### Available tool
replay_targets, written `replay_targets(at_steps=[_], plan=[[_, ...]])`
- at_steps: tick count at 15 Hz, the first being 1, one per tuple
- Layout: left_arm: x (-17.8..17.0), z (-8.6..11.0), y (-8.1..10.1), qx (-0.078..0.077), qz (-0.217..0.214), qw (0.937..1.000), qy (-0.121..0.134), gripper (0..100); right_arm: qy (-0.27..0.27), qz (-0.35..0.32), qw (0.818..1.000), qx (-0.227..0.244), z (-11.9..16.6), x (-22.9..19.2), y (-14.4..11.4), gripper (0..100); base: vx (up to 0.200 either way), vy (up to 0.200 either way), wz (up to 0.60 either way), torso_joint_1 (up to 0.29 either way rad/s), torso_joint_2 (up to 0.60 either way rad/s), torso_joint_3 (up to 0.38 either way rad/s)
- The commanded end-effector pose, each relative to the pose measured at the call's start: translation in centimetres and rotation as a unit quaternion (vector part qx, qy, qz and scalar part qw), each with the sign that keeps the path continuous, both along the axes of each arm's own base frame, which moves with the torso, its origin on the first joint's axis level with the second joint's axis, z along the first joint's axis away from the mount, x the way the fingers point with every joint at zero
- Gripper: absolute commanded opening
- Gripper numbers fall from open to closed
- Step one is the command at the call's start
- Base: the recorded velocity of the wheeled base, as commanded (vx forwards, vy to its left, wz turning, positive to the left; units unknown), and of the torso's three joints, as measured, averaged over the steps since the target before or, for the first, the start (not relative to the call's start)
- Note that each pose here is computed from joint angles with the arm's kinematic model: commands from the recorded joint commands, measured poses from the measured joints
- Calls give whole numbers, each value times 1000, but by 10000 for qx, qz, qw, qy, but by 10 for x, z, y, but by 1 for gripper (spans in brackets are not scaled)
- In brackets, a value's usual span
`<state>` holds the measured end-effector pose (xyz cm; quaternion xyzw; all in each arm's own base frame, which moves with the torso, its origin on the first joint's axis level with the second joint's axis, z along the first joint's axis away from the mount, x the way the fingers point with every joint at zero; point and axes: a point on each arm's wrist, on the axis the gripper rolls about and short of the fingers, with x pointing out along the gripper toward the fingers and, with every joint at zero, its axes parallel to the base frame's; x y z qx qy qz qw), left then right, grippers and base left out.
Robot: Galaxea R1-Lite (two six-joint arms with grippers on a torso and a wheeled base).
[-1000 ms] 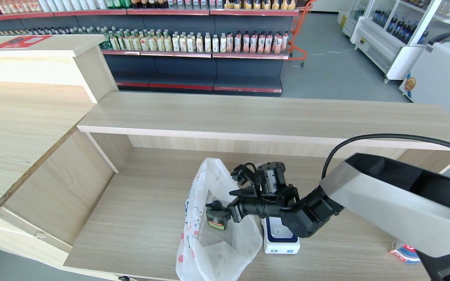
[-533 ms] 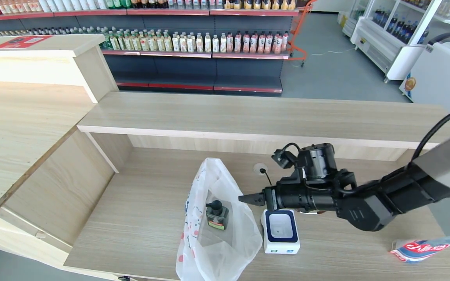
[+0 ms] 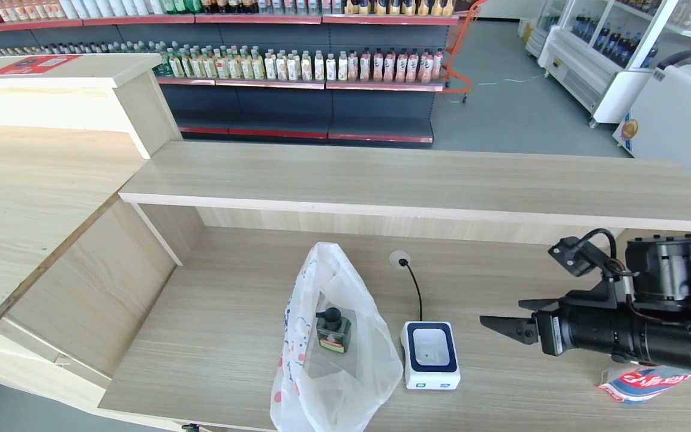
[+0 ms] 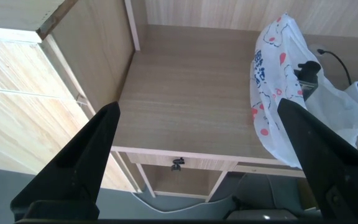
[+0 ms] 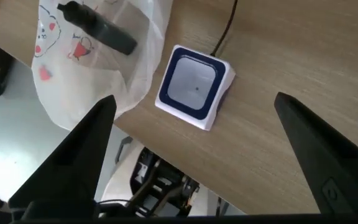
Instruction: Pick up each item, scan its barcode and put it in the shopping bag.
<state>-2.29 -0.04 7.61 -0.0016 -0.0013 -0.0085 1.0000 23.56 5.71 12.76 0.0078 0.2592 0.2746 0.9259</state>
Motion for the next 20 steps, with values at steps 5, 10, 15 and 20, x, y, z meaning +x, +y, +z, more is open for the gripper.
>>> replay_targets(at_steps=[5,10,15,20], plan=[[0,0,0,-22,1,10000,-2,100,37,-441,9988,200,4,-12,-18,100,0,0,0,0,0,0],[0,0,0,1,1,10000,5,100,11,-444,9988,211,6,-14,-18,100,0,-200,0,0,2,3],[0,0,0,-15,1,10000,-2,100,369,-562,9970,376,3,-19,-18,100,0,-80,0,-1,2,-1],[0,0,0,-38,8,10000,-2,100,407,-556,9969,368,2,-21,-18,100,-80,0,0,1,1,-1]])
